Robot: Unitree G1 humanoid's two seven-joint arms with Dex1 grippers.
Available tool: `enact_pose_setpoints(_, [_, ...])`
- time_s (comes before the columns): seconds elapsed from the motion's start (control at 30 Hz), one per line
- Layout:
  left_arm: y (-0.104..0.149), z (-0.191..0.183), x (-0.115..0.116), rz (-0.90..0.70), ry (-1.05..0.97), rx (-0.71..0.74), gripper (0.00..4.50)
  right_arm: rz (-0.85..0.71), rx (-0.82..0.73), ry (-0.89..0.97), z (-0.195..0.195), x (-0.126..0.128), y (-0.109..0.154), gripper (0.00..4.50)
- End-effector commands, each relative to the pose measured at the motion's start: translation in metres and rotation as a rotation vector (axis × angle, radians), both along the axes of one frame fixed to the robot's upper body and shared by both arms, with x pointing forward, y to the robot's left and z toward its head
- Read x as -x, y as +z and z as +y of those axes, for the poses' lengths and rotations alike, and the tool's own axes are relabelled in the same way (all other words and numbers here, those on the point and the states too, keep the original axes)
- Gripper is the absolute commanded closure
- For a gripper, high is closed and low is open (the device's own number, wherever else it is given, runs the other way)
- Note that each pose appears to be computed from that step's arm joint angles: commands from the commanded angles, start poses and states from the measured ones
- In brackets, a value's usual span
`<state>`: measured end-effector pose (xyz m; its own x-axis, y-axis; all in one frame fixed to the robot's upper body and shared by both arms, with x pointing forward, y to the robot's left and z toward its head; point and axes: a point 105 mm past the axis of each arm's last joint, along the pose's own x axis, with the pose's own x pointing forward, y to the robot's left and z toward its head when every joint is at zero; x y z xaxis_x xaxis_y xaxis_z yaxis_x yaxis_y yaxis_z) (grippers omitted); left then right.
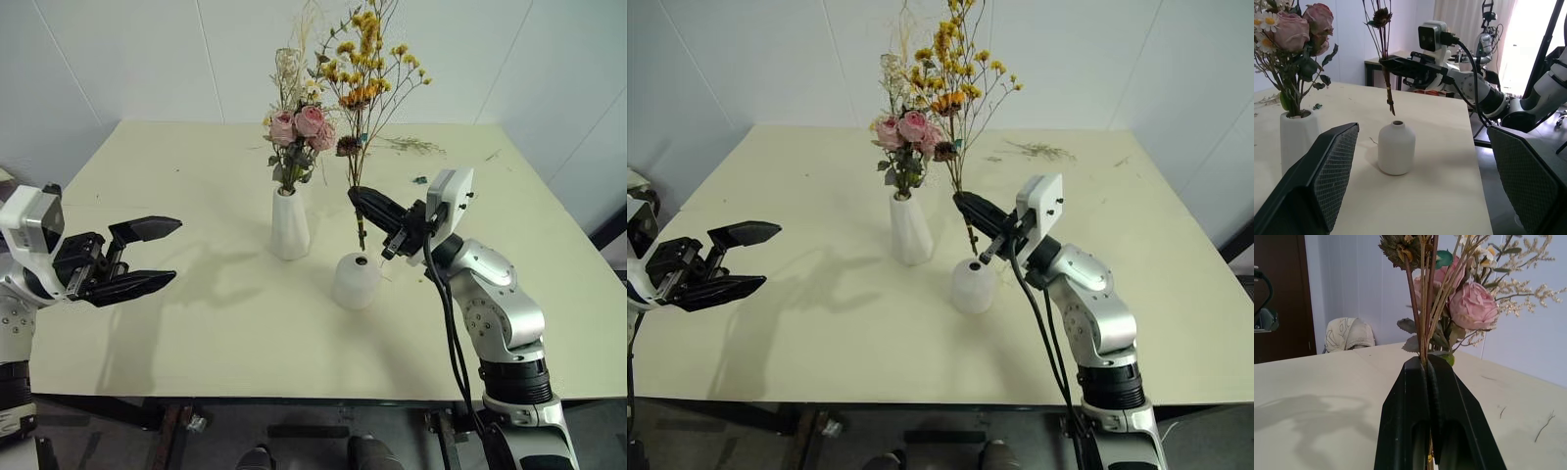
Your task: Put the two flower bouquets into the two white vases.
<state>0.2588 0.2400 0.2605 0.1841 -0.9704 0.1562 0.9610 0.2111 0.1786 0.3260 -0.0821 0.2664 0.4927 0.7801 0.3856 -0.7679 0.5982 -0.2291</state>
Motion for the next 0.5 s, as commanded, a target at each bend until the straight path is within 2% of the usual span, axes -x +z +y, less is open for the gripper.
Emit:
enact_pose_setpoints(0.03, [0.008,0.007,0.002,-0.038,0.026,-0.015,0.0,-0.025,-0.03,0.014,0.002,0.007,0.006,4.43])
enact_pose_setpoints(0.2, [0.005,0.009,-0.003,-0.039,0.019,-0.008,0.0,0.008,-0.031,0.012,0.003,0.004,-0.006,4.43])
enact_pose_setpoints(0.5, [0.0,0.009,-0.008,-0.057,-0.019,-0.013,0.0,0.027,-0.042,0.012,0.005,0.0,-0.013,4.43])
